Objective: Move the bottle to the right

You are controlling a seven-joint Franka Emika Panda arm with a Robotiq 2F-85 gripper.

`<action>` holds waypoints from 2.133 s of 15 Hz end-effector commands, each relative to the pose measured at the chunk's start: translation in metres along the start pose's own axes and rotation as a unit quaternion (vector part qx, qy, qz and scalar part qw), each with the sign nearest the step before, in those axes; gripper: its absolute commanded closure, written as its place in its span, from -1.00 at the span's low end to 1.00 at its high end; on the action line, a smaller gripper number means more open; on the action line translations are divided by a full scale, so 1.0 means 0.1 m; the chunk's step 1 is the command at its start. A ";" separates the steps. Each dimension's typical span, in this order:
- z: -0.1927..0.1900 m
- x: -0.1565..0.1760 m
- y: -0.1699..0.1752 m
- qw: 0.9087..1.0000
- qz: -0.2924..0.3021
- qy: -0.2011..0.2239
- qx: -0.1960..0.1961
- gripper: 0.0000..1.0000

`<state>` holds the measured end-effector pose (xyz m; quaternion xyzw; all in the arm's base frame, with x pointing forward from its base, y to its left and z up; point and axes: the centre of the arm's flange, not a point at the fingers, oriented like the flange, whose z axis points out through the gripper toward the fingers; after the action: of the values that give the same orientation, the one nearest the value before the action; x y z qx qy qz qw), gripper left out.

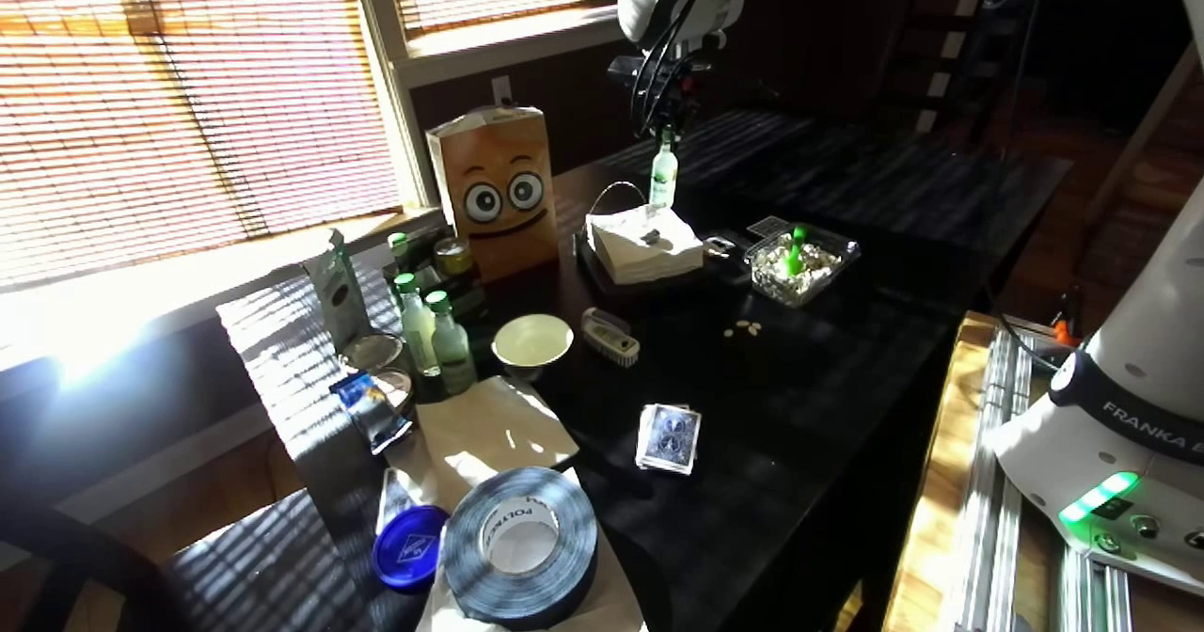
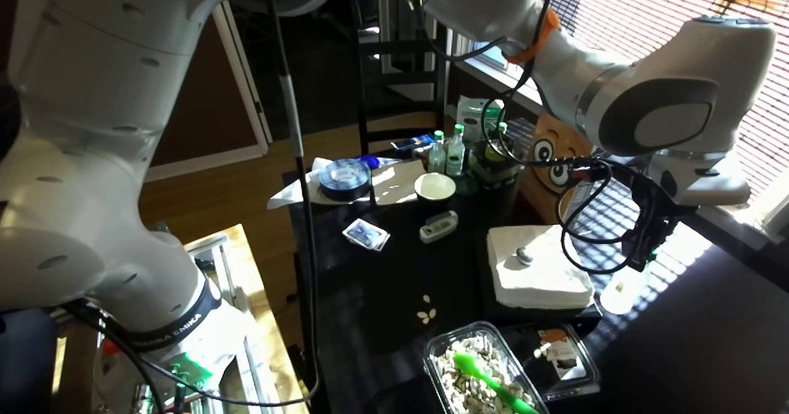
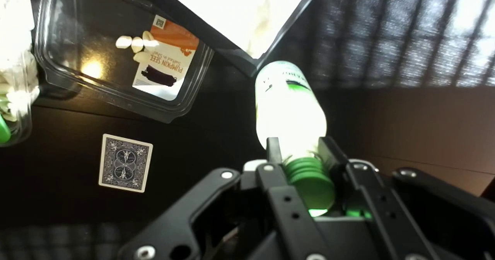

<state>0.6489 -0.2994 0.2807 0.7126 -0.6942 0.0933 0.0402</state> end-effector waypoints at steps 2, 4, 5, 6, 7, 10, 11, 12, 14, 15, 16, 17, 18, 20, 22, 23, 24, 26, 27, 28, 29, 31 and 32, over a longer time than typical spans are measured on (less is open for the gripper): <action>-0.05 0.16 -0.03 0.997 0.071 0.027 0.020 0.85; -0.02 0.33 -0.02 0.992 0.112 0.059 0.013 0.85; 0.03 0.40 -0.01 0.990 0.124 0.064 -0.003 0.85; 0.08 0.47 0.00 0.988 0.135 0.071 -0.014 0.85; 0.14 0.52 0.02 0.987 0.143 0.072 -0.024 0.85; 0.36 0.64 0.02 0.985 0.152 0.056 -0.051 0.85; 0.44 0.66 0.01 0.985 0.153 0.050 -0.057 0.85; 0.52 0.69 0.00 0.986 0.152 0.042 -0.060 0.85; 0.64 0.74 -0.02 0.985 0.156 0.025 -0.065 0.85; 0.70 0.77 -0.04 0.985 0.160 0.016 -0.066 0.85; 0.74 0.79 -0.04 0.984 0.164 0.008 -0.066 0.85; 0.78 0.82 -0.05 0.984 0.168 -0.004 -0.066 0.85; 0.81 0.84 -0.06 0.982 0.174 -0.012 -0.067 0.85; 0.80 0.90 -0.07 0.980 0.184 -0.023 -0.065 0.85; 0.78 0.95 -0.09 0.979 0.189 -0.033 -0.067 0.85; 0.76 0.96 -0.11 0.979 0.190 -0.036 -0.069 0.85; 0.75 0.98 -0.12 0.978 0.193 -0.037 -0.076 0.79; 0.70 0.98 -0.13 0.978 0.188 -0.038 -0.087 -0.12; 0.65 0.98 -0.13 0.977 0.187 -0.036 -0.092 -0.23; 0.56 0.96 -0.11 0.977 0.184 -0.037 -0.101 -0.35; 0.42 0.93 -0.07 0.978 0.180 -0.031 -0.105 -0.51; 0.15 0.87 0.03 0.979 0.180 -0.012 -0.097 -0.80; 0.01 0.85 0.06 0.982 0.170 -0.008 -0.083 -0.93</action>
<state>0.6557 -0.3953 0.2571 0.5693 -0.8187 0.0161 0.0725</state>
